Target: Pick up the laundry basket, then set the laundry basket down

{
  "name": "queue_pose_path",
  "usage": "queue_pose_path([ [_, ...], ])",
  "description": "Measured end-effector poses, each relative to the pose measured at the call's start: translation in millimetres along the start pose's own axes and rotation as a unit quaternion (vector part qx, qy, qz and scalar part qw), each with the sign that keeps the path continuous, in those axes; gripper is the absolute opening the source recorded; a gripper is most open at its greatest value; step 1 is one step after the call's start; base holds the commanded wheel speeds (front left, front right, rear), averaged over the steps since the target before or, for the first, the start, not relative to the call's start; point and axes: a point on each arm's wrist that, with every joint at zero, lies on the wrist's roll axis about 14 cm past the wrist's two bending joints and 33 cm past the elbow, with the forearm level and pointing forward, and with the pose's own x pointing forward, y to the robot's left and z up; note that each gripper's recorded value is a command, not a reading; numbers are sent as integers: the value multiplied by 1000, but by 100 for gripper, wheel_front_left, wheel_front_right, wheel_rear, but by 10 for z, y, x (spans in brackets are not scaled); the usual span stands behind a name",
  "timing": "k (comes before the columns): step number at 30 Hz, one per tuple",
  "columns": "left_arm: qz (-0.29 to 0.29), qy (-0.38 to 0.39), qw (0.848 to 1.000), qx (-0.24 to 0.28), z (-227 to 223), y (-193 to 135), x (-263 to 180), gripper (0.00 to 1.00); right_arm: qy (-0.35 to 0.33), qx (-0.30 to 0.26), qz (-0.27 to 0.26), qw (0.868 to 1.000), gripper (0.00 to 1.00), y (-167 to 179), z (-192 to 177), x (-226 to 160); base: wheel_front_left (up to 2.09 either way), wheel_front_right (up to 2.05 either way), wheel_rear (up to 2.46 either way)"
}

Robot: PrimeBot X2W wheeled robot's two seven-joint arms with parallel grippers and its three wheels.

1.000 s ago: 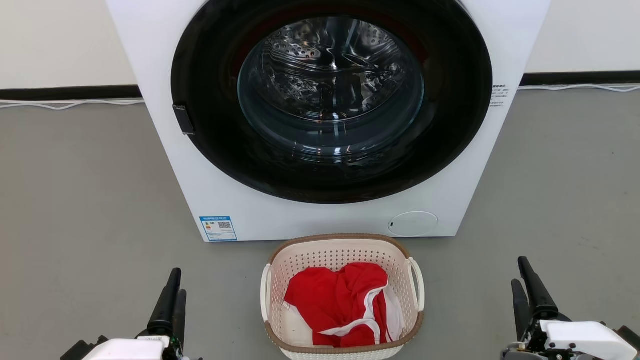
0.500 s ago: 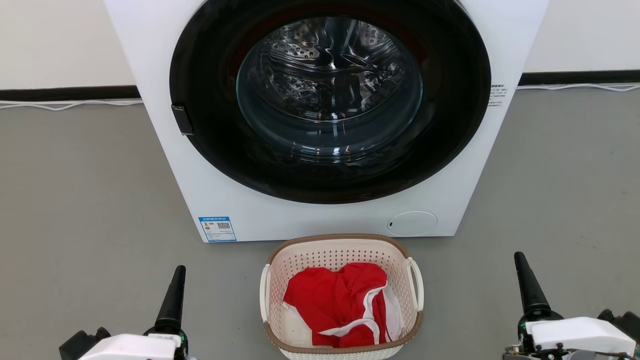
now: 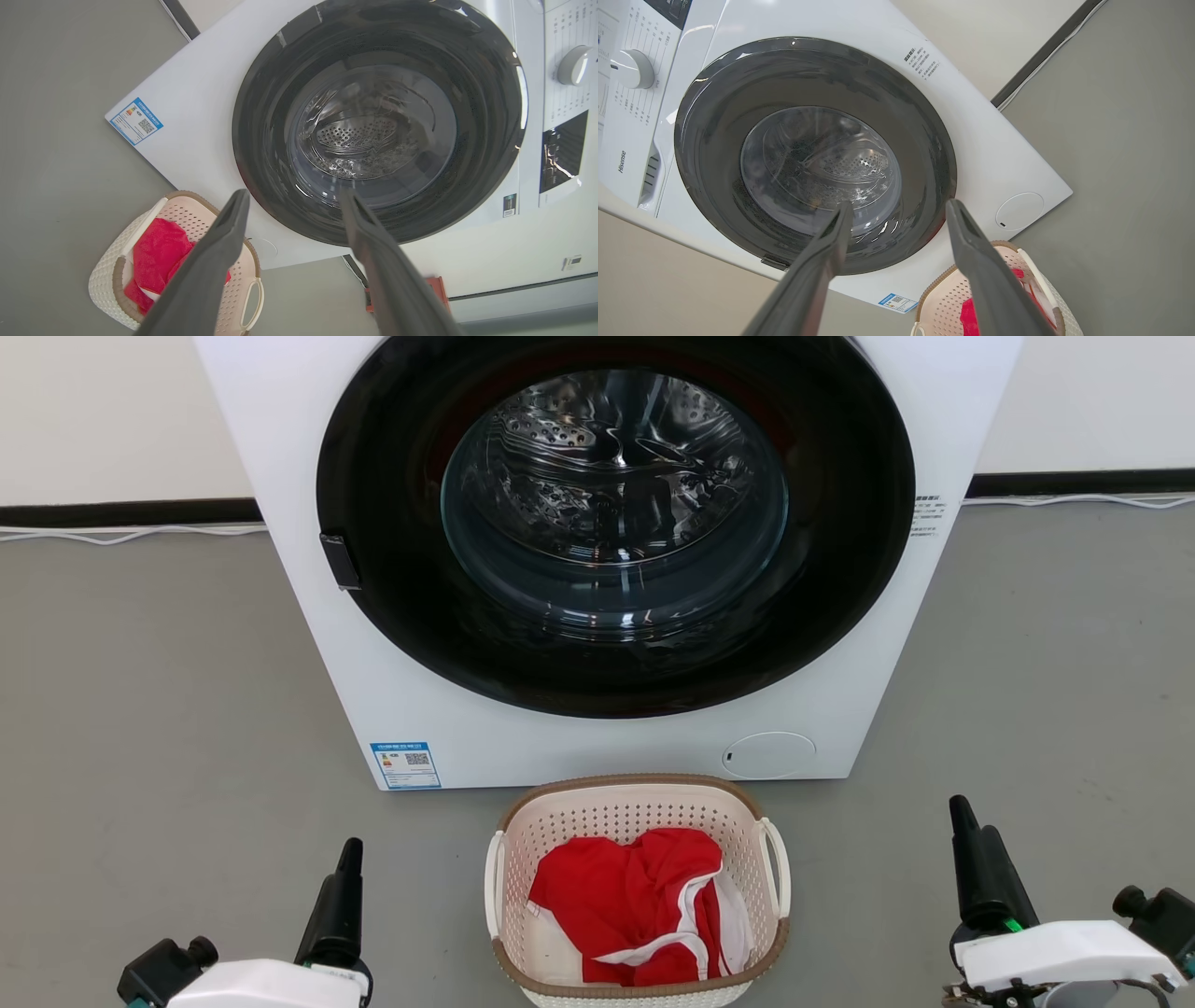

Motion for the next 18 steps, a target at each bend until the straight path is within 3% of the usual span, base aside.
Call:
queue_pose_path([
  [18, -12, -6, 989, 148, -18, -42, -45, 100, -2, -144, -6, 990, 100, -85, -1, -54, 0, 0, 0],
])
